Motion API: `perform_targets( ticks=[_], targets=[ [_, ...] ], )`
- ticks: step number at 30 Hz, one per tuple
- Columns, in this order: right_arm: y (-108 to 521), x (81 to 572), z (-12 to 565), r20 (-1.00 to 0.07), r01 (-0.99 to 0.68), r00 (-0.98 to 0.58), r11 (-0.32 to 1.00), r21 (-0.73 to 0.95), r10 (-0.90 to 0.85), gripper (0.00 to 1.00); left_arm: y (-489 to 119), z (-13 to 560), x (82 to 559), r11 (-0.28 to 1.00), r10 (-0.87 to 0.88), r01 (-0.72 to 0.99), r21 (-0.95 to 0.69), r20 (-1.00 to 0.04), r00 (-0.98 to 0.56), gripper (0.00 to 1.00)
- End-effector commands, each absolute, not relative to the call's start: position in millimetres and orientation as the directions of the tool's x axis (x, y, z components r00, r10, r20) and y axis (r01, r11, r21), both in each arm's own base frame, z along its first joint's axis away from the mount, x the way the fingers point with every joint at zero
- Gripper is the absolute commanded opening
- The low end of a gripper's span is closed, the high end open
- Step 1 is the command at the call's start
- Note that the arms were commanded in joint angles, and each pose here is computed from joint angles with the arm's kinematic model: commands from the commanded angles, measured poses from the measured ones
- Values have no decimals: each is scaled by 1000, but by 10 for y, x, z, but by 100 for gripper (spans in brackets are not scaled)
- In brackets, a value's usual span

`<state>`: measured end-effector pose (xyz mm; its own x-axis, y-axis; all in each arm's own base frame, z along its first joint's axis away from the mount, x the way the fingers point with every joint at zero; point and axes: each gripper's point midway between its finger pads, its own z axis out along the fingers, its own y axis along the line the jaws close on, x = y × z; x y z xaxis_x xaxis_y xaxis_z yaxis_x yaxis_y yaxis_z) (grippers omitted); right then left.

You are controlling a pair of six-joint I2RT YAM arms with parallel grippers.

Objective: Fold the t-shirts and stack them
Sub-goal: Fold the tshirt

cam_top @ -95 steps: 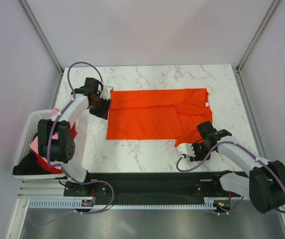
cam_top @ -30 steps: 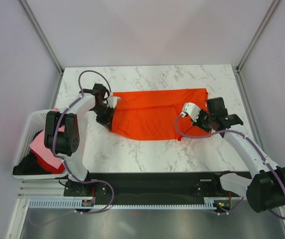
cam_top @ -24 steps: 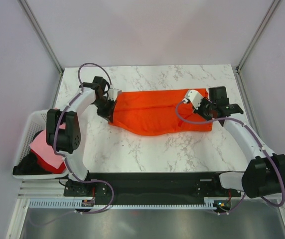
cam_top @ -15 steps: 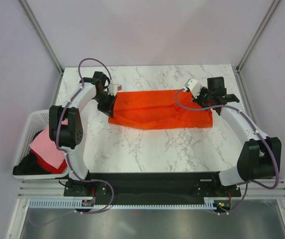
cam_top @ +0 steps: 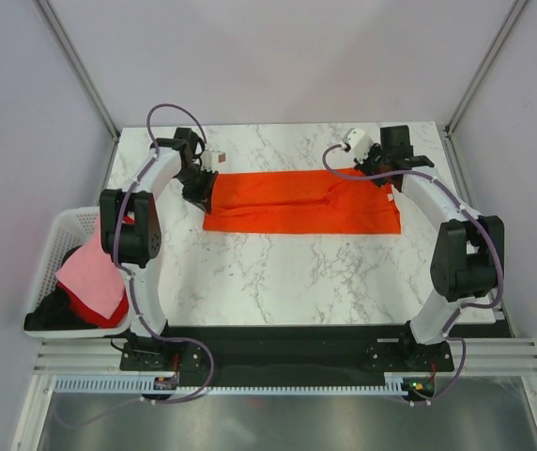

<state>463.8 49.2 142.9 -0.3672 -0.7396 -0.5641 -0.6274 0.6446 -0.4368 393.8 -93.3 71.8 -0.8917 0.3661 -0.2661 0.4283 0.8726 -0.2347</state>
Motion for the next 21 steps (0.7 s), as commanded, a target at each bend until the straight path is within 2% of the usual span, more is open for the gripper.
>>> perform_targets(
  ticks=[1,5,7,8,9,11,12,15,18,21],
  targets=[
    [497,4912,1652,-612,-571,-341,675,-468,-713,0,-865,709,4034,886,348,406,-224,-258,-901,2],
    [511,5055,1531,-606,-571,-356,679,-462,-712,0,-840,668,4109,892,342,398,-217,-252,-905,2],
    [498,5120,1532,-611,-557,-364,690,-462,-703,0,-811,652,4130,900,329,382,-212,-246,-912,6],
    [499,5167,1512,-611,-550,-372,696,-461,-698,1,-801,649,4135,902,325,377,-210,-245,-913,10],
    [475,5193,1518,-612,-537,-382,705,-463,-692,10,-788,656,4134,905,321,373,-206,-244,-915,22],
    [463,5219,1597,-635,-500,-402,739,-451,-659,25,-750,774,4144,916,304,357,-181,-266,-915,33],
    [469,5229,1681,-649,-484,-398,749,-452,-649,30,-710,856,4154,922,301,354,-156,-285,-910,44],
    [508,5147,1935,-706,-447,-387,790,-419,-593,37,-733,1228,4152,899,346,422,-116,-403,-847,49],
    [551,4989,1979,-724,-451,-393,805,-386,-567,41,-845,1325,4036,870,388,478,-121,-429,-816,49],
    [594,4822,1787,-702,-494,-421,794,-354,-575,41,-993,1143,3972,835,432,526,-161,-400,-808,43]
  ],
)
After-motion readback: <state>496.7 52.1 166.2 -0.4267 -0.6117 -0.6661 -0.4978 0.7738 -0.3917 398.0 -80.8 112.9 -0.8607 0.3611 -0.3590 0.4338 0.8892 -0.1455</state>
